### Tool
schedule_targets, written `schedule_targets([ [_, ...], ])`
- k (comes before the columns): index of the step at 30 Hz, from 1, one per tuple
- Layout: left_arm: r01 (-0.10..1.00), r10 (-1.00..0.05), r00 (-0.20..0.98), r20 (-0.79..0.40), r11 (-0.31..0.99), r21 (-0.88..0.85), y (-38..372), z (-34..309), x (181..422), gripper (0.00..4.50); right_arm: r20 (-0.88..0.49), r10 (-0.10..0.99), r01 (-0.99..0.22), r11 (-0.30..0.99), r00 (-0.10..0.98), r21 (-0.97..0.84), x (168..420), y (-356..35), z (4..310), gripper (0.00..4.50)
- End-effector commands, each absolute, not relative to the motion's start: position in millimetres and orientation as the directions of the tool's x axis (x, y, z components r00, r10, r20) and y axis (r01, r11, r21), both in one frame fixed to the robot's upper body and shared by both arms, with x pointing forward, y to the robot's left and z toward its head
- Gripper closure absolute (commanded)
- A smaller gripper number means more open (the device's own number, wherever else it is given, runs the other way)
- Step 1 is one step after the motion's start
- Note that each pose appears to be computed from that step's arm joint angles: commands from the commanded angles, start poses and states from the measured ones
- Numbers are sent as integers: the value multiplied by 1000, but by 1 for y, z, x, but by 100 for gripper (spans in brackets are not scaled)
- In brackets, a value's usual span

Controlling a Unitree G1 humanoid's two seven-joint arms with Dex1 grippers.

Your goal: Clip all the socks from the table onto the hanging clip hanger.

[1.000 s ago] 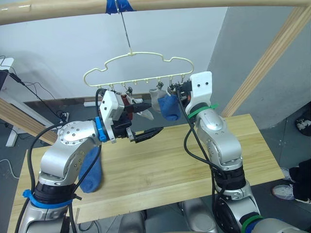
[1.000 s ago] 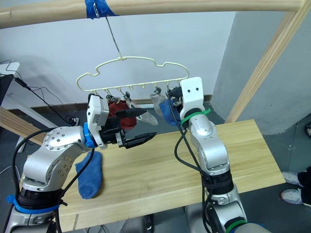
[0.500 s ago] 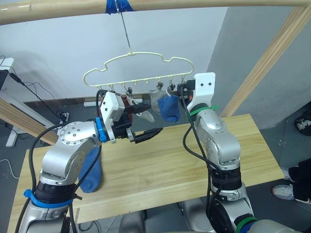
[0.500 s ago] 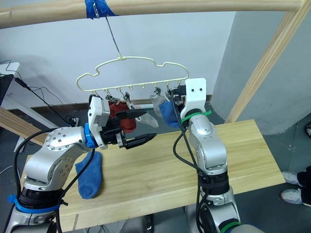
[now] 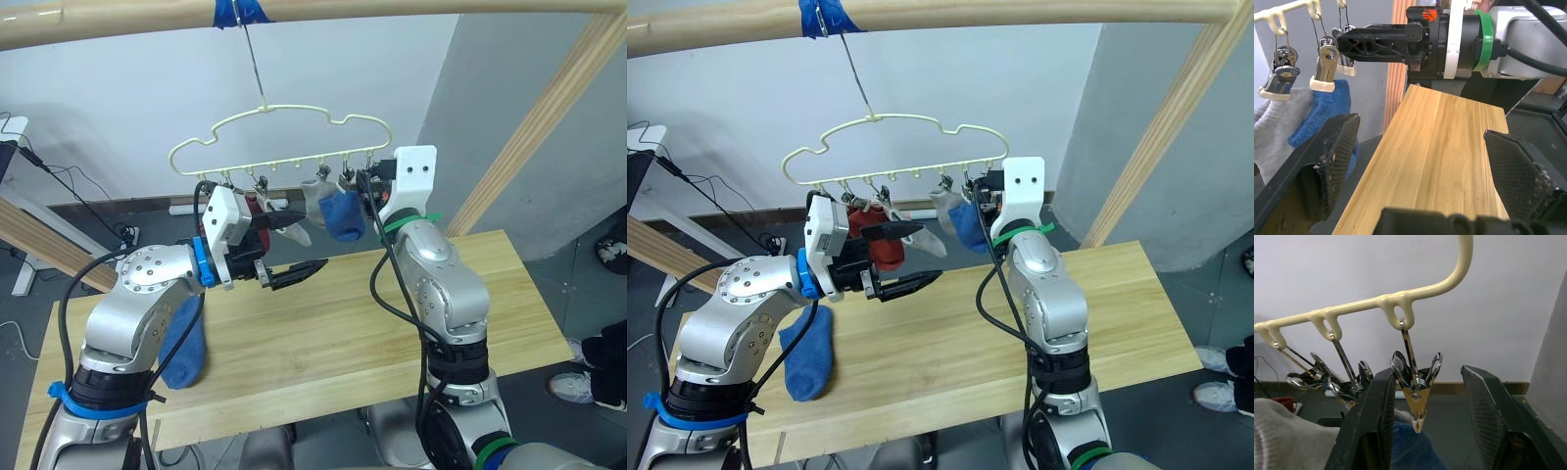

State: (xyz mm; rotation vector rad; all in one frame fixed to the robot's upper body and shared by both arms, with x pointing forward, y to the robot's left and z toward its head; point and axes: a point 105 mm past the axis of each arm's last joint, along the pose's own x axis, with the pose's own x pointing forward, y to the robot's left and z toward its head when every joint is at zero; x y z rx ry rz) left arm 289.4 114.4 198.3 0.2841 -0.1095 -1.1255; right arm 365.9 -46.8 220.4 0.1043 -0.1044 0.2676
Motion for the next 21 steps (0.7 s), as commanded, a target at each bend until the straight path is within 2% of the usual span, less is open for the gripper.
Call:
schedule_targets([
  [1, 874, -910, 413, -43, 382, 300, 112, 201, 286, 0, 207, 276, -307, 941, 939, 140, 358, -37, 247, 235],
  [21, 875, -911, 411, -46, 379, 301, 109, 200, 286, 0, 211, 294, -331, 928, 932, 170, 355, -31, 252, 235],
])
